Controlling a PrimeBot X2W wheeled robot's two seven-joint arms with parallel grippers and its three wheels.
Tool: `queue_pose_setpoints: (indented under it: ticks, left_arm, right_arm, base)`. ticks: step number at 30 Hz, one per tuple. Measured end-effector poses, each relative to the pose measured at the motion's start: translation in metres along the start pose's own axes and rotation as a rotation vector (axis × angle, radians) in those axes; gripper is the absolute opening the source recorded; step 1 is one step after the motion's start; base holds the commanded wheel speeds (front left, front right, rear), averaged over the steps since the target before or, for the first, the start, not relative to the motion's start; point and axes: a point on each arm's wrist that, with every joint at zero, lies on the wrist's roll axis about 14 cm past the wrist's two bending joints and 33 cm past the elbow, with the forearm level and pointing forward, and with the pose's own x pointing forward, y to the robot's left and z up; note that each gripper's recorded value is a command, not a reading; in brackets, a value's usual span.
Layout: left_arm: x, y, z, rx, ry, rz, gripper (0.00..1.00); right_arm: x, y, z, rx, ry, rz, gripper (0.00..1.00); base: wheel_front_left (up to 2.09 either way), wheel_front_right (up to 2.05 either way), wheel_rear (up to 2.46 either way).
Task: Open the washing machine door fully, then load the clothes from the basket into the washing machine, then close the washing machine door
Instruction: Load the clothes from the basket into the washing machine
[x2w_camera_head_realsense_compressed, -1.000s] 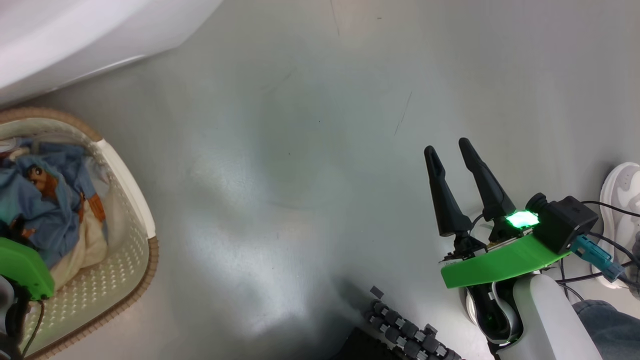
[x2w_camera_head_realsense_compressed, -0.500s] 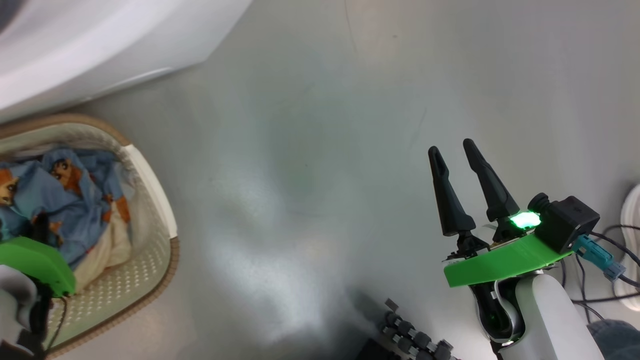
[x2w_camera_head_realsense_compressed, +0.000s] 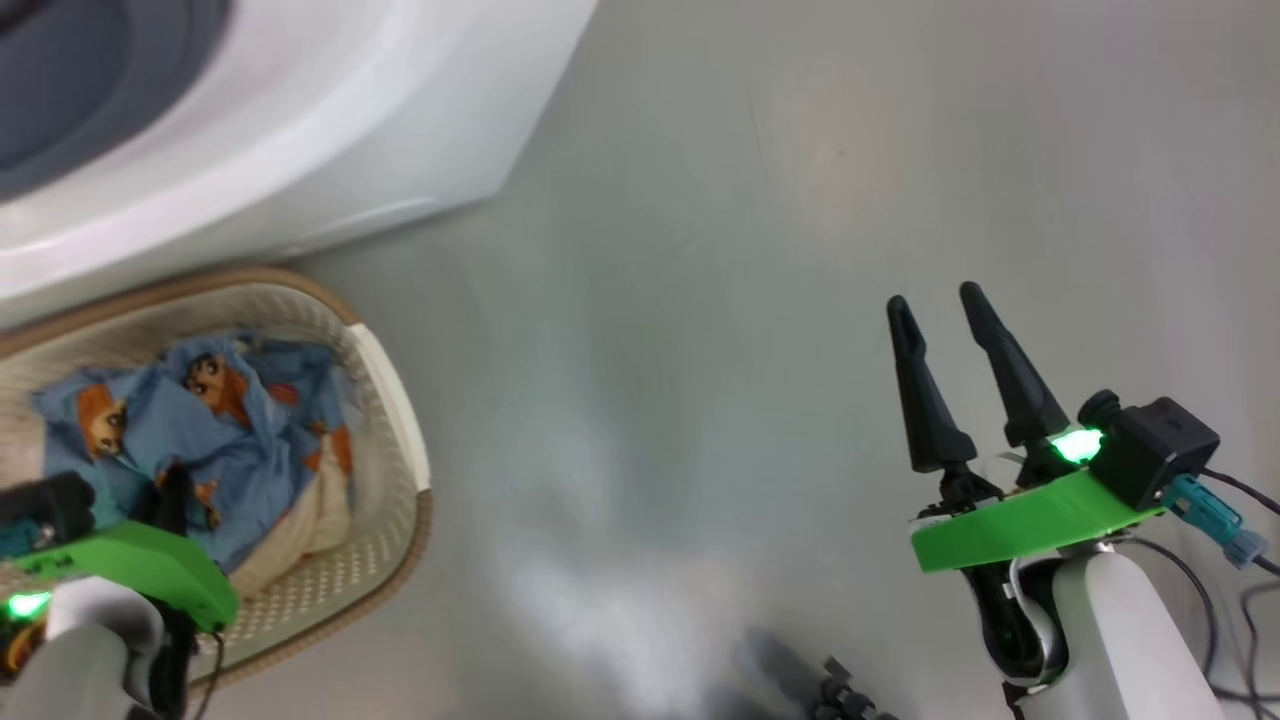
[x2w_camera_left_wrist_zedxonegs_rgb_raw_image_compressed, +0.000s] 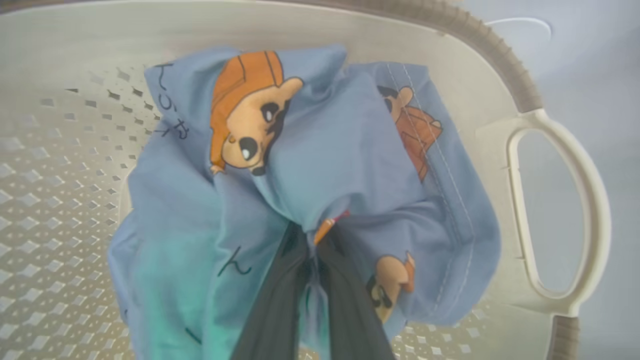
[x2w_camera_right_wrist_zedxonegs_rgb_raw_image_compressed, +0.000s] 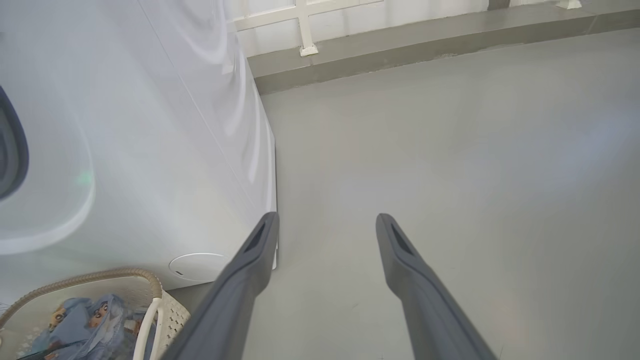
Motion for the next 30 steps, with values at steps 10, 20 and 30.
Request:
queue_pose_setpoints:
  ticks: [10,20,30]
  left_arm:
    - [-0.059,-0.017,0.023,-0.083,-0.145,0.001,0.0]
    - [-0.12,-0.029,0.037,-0.125,-0.279,0.015,0.0]
    - [-0.189,-0.03,0.053,-0.144,-0.448,0.036,0.0]
  right_arm:
    - [-0.023,0.008,0.017,-0.014,-0.037,0.023,1.0]
    - [-0.051,0.017,0.032,-0.01,-0.079,0.054,1.0]
    - [-0.081,0.026,0.045,-0.001,-0.123,0.099,1.0]
  base:
    - [0.0,0.0,0.0]
    - [0.0,0.0,0.0]
    - [0.0,0.0,0.0]
